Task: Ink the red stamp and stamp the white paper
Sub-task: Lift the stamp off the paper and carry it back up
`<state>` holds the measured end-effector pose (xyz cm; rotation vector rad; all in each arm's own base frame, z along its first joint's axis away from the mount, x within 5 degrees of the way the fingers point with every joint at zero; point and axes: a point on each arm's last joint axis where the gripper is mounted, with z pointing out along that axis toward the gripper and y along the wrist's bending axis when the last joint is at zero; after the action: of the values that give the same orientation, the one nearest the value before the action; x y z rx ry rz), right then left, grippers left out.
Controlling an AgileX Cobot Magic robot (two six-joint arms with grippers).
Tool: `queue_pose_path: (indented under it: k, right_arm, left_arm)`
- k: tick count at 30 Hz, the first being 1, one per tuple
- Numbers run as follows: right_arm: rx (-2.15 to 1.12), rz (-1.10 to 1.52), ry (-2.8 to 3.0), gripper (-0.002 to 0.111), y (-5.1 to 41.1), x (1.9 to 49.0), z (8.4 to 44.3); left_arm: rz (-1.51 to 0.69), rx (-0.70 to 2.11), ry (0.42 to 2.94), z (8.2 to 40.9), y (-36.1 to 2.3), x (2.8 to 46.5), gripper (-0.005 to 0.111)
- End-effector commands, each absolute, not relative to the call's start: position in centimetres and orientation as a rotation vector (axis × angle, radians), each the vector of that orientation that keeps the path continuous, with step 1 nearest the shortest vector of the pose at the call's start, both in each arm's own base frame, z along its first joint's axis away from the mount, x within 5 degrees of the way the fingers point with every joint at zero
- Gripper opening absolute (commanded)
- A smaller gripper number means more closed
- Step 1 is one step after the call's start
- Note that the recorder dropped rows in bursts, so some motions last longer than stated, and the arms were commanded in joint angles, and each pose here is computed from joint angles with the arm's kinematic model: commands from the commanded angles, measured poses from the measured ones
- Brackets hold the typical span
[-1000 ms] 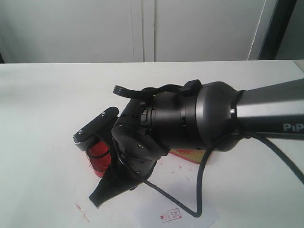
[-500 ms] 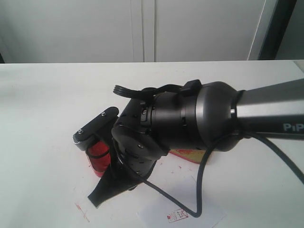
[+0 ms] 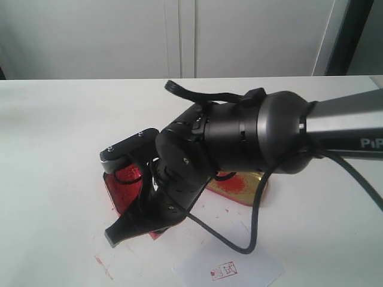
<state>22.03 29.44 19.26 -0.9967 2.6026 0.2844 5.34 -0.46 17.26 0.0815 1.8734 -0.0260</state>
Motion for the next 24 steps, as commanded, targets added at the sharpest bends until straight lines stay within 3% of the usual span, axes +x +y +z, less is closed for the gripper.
queue_pose_path:
  k: [1, 24]
  right_arm:
    - [-0.974, 0.362, 2.606, 0.000, 29.0, 22.6, 19.7]
    - [-0.803, 0.802, 2.653, 0.000, 26.6, 25.9, 20.6]
  left_arm:
    - [-0.033, 0.074, 1.869, 17.2, -0.5, 5.3, 0.000]
    - [-0.033, 0.074, 1.869, 17.2, -0.5, 5.3, 0.000]
